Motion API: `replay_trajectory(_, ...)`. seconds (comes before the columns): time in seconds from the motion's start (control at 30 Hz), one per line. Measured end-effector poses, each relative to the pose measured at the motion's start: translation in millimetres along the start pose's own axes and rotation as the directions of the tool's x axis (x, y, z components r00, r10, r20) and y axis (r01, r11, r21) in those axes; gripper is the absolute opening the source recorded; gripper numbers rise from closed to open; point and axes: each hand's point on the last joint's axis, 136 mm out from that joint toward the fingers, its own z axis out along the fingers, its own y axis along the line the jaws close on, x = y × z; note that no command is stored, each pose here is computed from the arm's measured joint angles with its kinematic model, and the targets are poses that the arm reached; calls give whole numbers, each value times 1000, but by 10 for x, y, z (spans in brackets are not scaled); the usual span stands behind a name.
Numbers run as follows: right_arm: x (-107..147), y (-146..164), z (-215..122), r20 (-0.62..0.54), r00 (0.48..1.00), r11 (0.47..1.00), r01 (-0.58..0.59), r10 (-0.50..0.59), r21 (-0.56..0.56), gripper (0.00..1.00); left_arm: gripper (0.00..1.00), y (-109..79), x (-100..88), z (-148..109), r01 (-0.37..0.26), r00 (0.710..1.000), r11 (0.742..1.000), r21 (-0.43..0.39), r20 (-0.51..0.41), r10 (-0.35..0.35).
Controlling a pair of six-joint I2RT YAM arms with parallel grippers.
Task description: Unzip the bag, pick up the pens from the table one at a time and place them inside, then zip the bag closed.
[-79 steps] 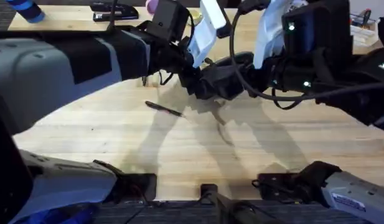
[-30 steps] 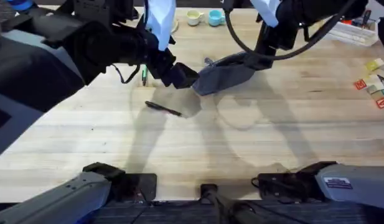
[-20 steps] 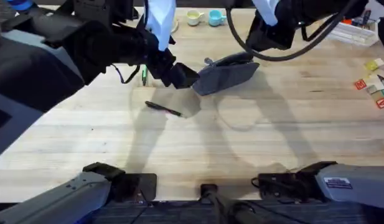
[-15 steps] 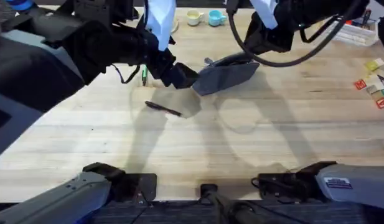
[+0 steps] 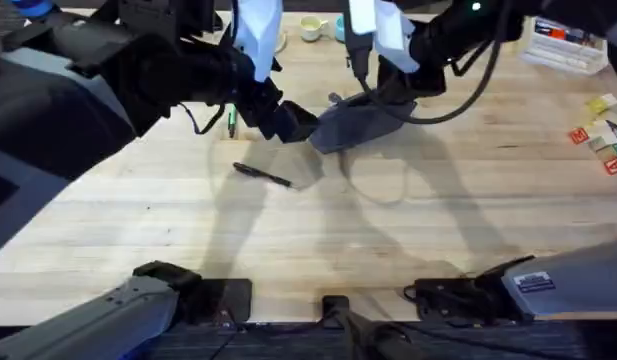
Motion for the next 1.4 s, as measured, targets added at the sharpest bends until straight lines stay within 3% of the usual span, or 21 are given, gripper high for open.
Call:
replay_trajectory(0.37, 84, -42, 452, -13, 1000, 998, -7, 6, -60, 31, 994, 0, 1, 0, 0, 1000, 1000, 0, 0, 0)
replay_trajectory(0.67, 101, -48, 545, -15, 1000, 997, -9, 8, -71, 60, 993, 0, 1, 0, 0, 1000, 1000, 0, 0, 0)
replay_trajectory(0.7, 102, -47, 549, -15, 1000, 997, -9, 8, -72, 111, 993, 0, 1, 0, 0, 1000, 1000, 0, 0, 0)
replay_trajectory(0.9, 99, -33, 558, -16, 1000, 997, -5, 3, -78, 953, 993, 0, 1, 0, 0, 1000, 1000, 0, 0, 0)
replay_trajectory(0.97, 104, -16, 567, -18, 1000, 996, -3, 1, -86, 991, 993, 0, 1, 0, 0, 1000, 1000, 0, 0, 0)
replay_trajectory(1.4, 105, -13, 572, -19, 1000, 996, -3, 1, -88, 995, 994, -6, 10, 0, 2, 1000, 1000, 2, -4, -2)
